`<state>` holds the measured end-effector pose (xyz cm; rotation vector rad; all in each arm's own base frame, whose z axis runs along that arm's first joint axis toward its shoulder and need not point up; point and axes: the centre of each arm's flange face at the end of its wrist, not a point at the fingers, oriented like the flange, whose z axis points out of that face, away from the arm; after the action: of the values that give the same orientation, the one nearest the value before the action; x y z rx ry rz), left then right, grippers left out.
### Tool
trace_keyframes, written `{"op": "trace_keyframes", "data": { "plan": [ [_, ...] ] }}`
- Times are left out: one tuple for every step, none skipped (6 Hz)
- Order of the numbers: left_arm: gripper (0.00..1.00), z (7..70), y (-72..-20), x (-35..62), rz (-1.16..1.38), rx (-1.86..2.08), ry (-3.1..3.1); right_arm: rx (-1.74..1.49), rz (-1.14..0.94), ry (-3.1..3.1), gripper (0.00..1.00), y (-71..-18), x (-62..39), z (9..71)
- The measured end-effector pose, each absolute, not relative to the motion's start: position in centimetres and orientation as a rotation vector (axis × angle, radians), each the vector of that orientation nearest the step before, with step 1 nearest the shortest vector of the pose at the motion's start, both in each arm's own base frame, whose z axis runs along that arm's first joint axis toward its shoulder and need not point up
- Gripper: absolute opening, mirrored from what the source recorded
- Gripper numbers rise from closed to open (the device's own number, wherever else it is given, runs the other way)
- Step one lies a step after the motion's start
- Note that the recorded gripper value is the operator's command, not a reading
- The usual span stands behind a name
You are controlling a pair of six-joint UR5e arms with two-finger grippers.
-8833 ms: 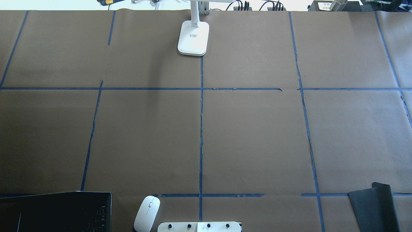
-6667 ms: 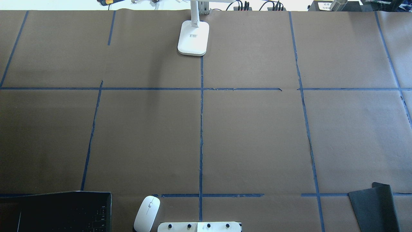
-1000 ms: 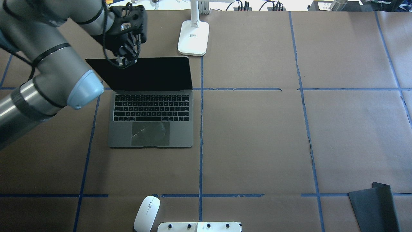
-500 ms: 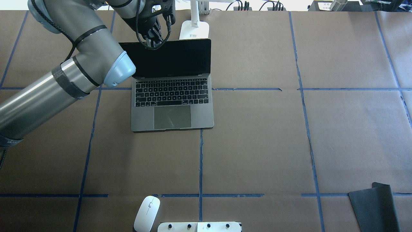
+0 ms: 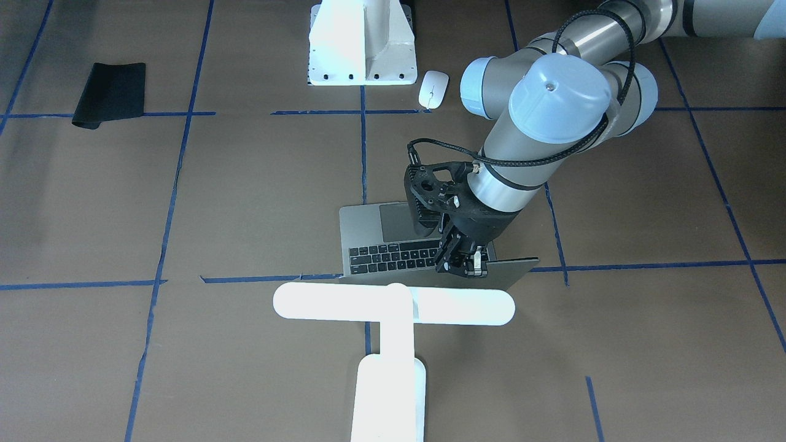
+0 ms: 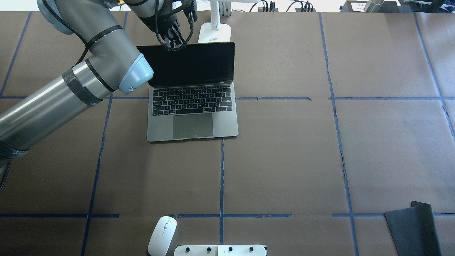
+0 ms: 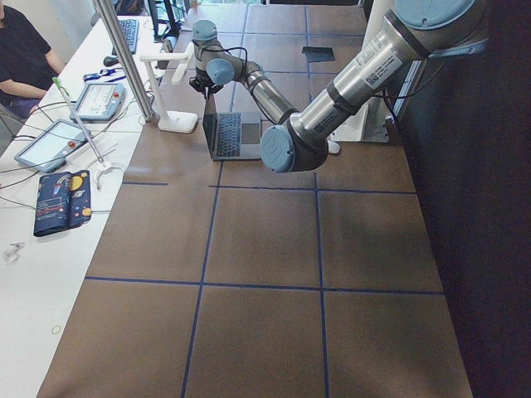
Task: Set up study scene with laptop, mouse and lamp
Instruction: 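Carry the open laptop forward and set it in front of the lamp, then release the laptop and withdraw the left gripper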
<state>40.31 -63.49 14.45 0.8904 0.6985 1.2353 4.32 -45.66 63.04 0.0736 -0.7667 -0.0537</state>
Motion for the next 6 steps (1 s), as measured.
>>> {"op": "trace_keyframes", "data": {
  "plan": [
    [0.82, 14.3, -63.1, 39.4, 1.219, 0.897, 0.705, 0.073, -0.054, -0.767, 1.00, -45.7, 4.3, 63.1],
    [0.92, 14.8, -62.3, 37.6, 1.208, 0.910, 0.704, 0.074, -0.054, -0.767, 1.00, -45.7, 4.3, 63.0],
    [0.99, 16.6, -61.1, 35.2, 1.194, 0.905, 0.708, 0.076, -0.057, -0.768, 1.00, -45.8, 4.2, 62.9],
    [0.99, 19.2, -60.0, 32.5, 1.172, 0.838, 0.725, 0.086, -0.069, -0.771, 1.00, -45.9, 3.8, 62.6],
    [1.00, 22.0, -58.8, 29.8, 1.124, 0.716, 0.740, 0.102, -0.090, -0.775, 1.00, -46.1, 3.2, 62.3],
    [1.00, 25.1, -57.0, 27.3, 1.016, 0.576, 0.756, 0.117, -0.106, -0.779, 1.00, -46.3, 2.7, 61.9]
  ]
}}
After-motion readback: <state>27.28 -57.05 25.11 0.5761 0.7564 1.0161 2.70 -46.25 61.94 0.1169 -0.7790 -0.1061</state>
